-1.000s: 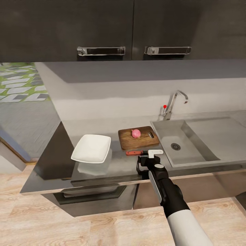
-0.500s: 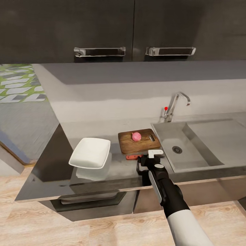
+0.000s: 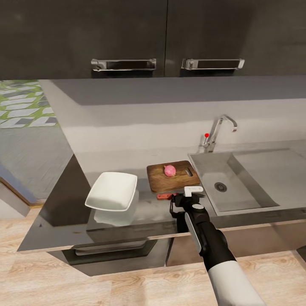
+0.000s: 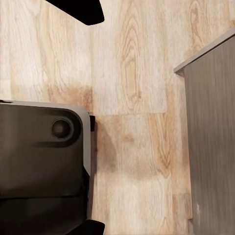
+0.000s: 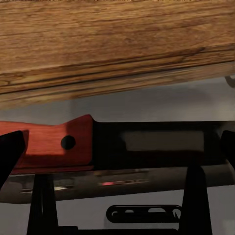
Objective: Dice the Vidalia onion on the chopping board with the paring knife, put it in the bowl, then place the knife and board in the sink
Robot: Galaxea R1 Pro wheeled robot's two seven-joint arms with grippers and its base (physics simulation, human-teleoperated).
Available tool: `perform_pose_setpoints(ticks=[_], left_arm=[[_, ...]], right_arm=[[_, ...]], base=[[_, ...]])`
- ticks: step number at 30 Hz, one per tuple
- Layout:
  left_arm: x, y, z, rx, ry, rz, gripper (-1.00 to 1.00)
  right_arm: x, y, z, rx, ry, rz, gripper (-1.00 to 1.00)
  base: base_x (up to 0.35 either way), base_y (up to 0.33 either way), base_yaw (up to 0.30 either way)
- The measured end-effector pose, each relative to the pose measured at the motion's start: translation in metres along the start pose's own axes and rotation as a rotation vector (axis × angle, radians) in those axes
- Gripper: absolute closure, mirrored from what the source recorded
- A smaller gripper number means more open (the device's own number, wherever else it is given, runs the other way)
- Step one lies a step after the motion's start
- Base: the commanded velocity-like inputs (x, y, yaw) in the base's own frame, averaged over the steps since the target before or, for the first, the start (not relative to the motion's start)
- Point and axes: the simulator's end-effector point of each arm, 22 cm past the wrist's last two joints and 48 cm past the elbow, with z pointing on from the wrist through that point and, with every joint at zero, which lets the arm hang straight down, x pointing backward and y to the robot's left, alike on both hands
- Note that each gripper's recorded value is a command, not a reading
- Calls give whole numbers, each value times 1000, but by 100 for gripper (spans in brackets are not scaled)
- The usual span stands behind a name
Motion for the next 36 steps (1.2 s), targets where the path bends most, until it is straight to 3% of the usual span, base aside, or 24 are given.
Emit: perform_pose_setpoints(ticks=[36], left_arm=[[0, 0, 0, 0, 0, 0, -100]], right_arm=[[6, 1, 1, -2, 13, -2, -100]], base=[[50, 0, 0]])
